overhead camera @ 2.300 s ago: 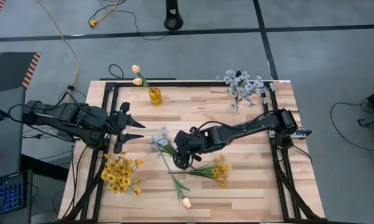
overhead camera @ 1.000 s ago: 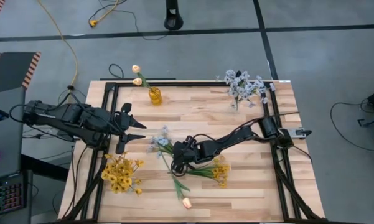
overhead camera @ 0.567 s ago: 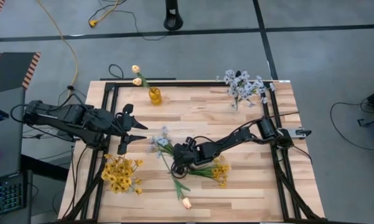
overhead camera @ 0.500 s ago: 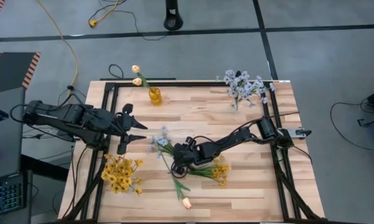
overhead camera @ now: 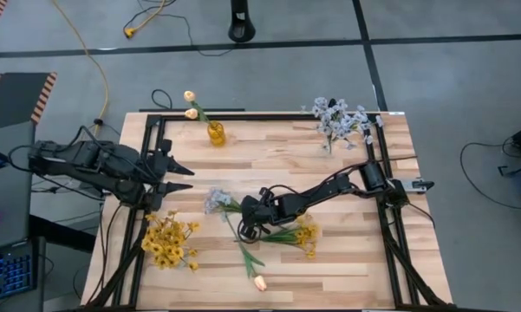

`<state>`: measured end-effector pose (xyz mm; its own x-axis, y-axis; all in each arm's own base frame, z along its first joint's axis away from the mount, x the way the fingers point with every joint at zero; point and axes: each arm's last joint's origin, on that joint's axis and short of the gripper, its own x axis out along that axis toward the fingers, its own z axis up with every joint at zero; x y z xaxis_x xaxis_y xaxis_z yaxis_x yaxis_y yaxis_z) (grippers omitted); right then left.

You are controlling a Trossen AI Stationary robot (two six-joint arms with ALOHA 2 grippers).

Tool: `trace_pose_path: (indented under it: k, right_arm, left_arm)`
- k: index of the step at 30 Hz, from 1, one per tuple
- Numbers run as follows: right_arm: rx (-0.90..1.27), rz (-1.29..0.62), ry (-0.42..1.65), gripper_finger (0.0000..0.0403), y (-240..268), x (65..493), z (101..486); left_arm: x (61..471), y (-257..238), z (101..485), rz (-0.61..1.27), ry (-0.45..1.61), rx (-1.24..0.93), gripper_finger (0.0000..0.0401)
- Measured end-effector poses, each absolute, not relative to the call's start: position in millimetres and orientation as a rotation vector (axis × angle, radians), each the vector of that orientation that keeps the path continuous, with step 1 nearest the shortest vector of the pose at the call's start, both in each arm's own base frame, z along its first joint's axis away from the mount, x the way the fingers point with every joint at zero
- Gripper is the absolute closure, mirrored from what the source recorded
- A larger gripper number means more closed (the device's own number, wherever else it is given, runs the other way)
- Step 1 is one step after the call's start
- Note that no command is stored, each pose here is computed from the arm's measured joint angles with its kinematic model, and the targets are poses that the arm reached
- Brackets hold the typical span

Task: Sort flowers into vase by color
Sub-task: Put the white flowers into the top transparent vase

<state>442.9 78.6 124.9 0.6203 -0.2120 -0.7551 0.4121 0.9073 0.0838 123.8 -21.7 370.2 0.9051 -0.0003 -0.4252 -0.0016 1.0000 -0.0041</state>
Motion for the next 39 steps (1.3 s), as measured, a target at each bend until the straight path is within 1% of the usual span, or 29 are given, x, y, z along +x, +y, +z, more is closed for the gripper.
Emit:
trace_pose_path:
  k: [4, 10, 17, 20, 23, 26, 33, 39]
  right_arm:
    - [0.248, -0.367, 0.800, 0.0364, 76, 441, 141]
    - [0.196, -0.358, 0.711, 0.0362, 71, 435, 183]
    - [0.104, -0.331, 0.569, 0.0362, 63, 413, 251]
    - [0.051, -0.346, 0.508, 0.0362, 58, 394, 274]
    - [0.054, -0.381, 0.427, 0.0362, 52, 366, 290]
    - [0.042, -0.416, 0.324, 0.0361, 50, 339, 295]
    - [0.005, -0.400, 0.044, 0.0361, 55, 282, 288]
    - [-0.070, -0.484, -0.046, 0.0361, 59, 245, 271]
  left_arm:
    - [107, -18, 369, 0.006, 0.462, -0.017, 0.0248]
    - [83, -12, 365, 0.028, 0.388, -0.072, 0.0248]
    - [82, -12, 322, 0.045, 0.280, -0.160, 0.0248]
    - [85, -12, 307, 0.046, 0.232, -0.174, 0.0248]
    - [86, -12, 295, 0.057, 0.215, -0.177, 0.0248]
    - [87, -11, 286, 0.077, 0.191, -0.179, 0.0248]
    - [95, -12, 270, 0.107, 0.077, -0.145, 0.0248]
    - [97, -11, 267, 0.163, 0.064, -0.153, 0.0248]
